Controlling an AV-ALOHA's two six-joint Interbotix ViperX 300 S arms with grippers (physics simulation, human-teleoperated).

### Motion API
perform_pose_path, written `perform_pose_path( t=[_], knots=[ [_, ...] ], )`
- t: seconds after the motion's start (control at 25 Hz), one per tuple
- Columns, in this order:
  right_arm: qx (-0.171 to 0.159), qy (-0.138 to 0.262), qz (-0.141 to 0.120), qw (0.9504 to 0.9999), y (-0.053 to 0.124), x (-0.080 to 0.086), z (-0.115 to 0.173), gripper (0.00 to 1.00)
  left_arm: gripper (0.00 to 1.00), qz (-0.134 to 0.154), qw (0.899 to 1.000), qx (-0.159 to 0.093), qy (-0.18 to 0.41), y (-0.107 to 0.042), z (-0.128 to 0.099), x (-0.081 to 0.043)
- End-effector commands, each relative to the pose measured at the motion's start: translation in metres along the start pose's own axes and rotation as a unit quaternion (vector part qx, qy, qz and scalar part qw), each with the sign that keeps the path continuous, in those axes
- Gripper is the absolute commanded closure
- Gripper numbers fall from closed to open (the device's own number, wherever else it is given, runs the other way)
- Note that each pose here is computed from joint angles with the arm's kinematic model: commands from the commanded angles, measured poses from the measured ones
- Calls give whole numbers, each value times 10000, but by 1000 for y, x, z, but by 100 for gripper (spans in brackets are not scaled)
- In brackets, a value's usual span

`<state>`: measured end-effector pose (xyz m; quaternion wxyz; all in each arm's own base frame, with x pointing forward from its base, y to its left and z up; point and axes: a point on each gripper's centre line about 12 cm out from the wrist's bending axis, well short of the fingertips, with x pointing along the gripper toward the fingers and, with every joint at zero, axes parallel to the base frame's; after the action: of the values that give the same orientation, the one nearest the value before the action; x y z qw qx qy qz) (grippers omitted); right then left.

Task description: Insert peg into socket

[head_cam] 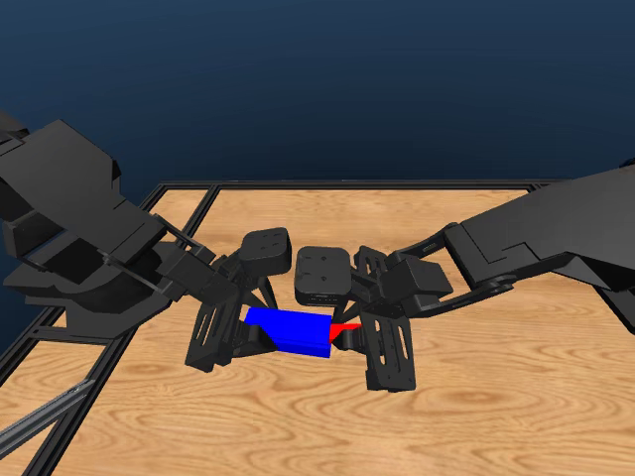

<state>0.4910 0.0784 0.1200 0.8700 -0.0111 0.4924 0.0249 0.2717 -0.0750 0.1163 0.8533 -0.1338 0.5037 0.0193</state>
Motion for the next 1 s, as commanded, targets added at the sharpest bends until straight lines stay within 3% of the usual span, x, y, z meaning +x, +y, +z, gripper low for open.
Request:
perform_pose_path(
  t=[0.04,0.32,0.36,0.4,0.48,0.6,0.8,0.84,0.88,1.0],
  knots=[
    [-73,-886,244,9957,13,-18,40,3,100,-269,9981,-154,-537,-5,25,-7],
    [268,-639,257,9973,4,-21,17,0,100,-172,9988,-222,-390,2,15,-4],
    [301,-577,255,9976,3,-23,11,0,100,-260,9979,-246,-543,-1,22,-8],
    [357,-533,246,9976,1,-26,5,0,100,-160,9990,-195,-374,2,15,-3],
    [506,-471,214,9974,-5,-34,-8,0,100,-288,9976,-248,-586,-1,23,-8],
    [741,-396,151,9964,-16,-46,-27,0,100,-263,9979,-243,-533,0,20,-5],
    [900,-372,94,9952,-23,-53,-41,0,100,-295,9975,-233,-590,-1,22,-8],
    [914,-389,95,9950,-23,-54,-42,9,100,-249,9982,-220,-502,2,16,-4],
    [899,-380,93,9952,-22,-52,-42,100,100,-281,9979,-223,-541,1,17,-5],
    [839,-414,105,9956,-20,-50,-38,100,100,-298,9975,-215,-605,-1,23,-7]
  ],
)
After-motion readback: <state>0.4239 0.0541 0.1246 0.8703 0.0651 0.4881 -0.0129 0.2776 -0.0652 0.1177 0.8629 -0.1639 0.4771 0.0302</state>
